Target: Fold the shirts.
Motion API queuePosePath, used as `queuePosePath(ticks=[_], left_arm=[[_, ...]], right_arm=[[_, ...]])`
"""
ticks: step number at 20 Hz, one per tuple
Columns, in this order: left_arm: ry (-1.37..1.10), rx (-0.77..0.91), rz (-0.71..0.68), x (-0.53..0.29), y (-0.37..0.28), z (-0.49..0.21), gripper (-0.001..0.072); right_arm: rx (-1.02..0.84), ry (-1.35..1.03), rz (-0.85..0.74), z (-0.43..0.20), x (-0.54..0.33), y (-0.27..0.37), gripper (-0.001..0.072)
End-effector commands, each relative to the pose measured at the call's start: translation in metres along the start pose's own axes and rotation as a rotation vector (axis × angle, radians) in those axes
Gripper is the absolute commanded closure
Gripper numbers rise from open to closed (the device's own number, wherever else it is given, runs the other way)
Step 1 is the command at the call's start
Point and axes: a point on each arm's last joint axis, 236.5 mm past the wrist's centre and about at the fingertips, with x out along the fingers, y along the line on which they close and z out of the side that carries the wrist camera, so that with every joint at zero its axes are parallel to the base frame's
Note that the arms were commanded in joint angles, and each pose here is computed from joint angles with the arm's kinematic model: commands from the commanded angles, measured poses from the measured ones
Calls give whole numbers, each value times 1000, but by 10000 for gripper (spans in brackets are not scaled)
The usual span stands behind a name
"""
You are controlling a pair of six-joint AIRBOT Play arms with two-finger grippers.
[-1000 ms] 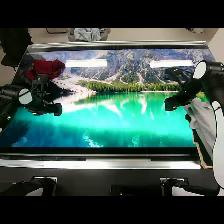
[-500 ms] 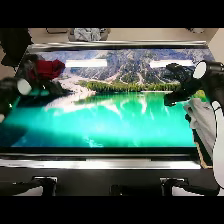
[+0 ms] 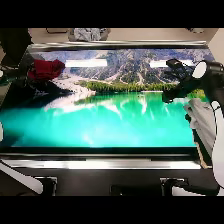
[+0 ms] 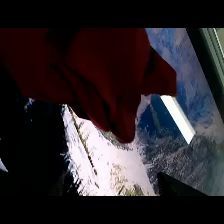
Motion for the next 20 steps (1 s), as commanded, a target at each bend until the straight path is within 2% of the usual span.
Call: queuePosePath(ticks=[1, 10, 20], left_arm=[[-35, -125, -39, 33, 24, 18, -13], [-160, -175, -35, 83, 62, 33, -13], [-338, -187, -100, 104, 52, 50, -10]], right_arm=[[5, -4, 21, 2, 4, 4, 216], [24, -17, 113, 6, 5, 25, 216], [62, 15, 214, 0, 1, 49, 216]])
